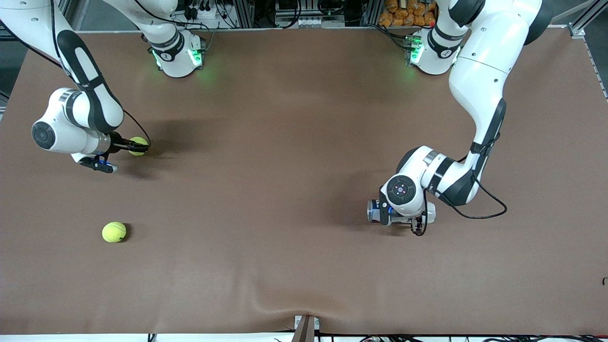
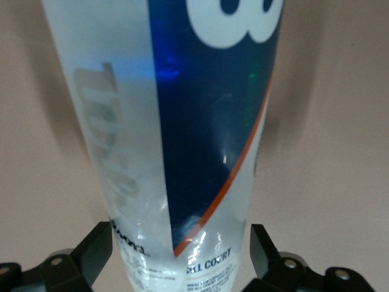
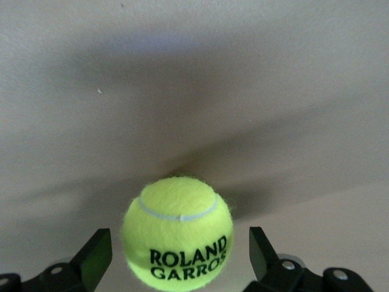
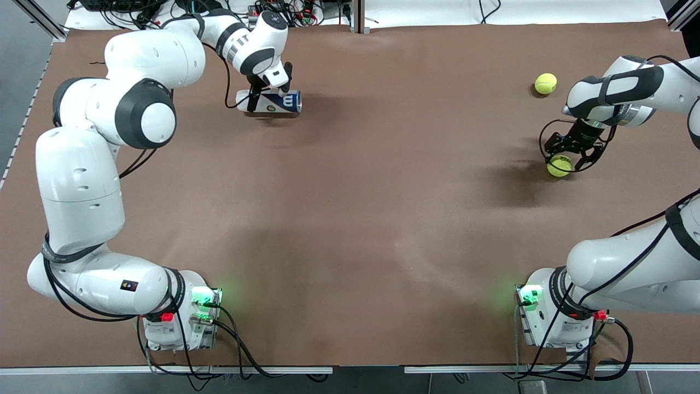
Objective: Insert tennis ball vertically with right arm
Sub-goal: 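Close the right gripper on the ball while the left gripper grasps the can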
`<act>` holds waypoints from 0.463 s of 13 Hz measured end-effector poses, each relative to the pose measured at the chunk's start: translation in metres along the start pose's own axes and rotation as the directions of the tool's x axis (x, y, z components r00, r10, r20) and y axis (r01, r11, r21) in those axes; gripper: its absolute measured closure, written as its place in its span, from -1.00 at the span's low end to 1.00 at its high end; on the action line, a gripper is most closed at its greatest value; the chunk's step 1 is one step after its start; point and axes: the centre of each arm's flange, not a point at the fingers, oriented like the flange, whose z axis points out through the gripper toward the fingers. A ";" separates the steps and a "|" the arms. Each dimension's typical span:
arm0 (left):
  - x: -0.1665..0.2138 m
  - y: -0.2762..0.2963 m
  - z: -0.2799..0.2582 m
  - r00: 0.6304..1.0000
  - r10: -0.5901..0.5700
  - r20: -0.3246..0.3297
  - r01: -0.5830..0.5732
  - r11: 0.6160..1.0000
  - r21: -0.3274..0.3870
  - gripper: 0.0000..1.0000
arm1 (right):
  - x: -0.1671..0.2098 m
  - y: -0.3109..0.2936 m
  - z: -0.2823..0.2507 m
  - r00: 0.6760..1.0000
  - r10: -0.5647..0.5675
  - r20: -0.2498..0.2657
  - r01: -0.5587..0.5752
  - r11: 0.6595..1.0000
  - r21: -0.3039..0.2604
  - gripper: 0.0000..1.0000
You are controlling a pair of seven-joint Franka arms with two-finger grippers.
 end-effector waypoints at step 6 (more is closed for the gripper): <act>-0.001 -0.001 0.000 1.000 -0.001 0.003 0.001 1.000 0.003 -0.83 | 0.001 0.000 0.010 1.000 0.000 0.017 0.000 1.000 -0.001 -0.57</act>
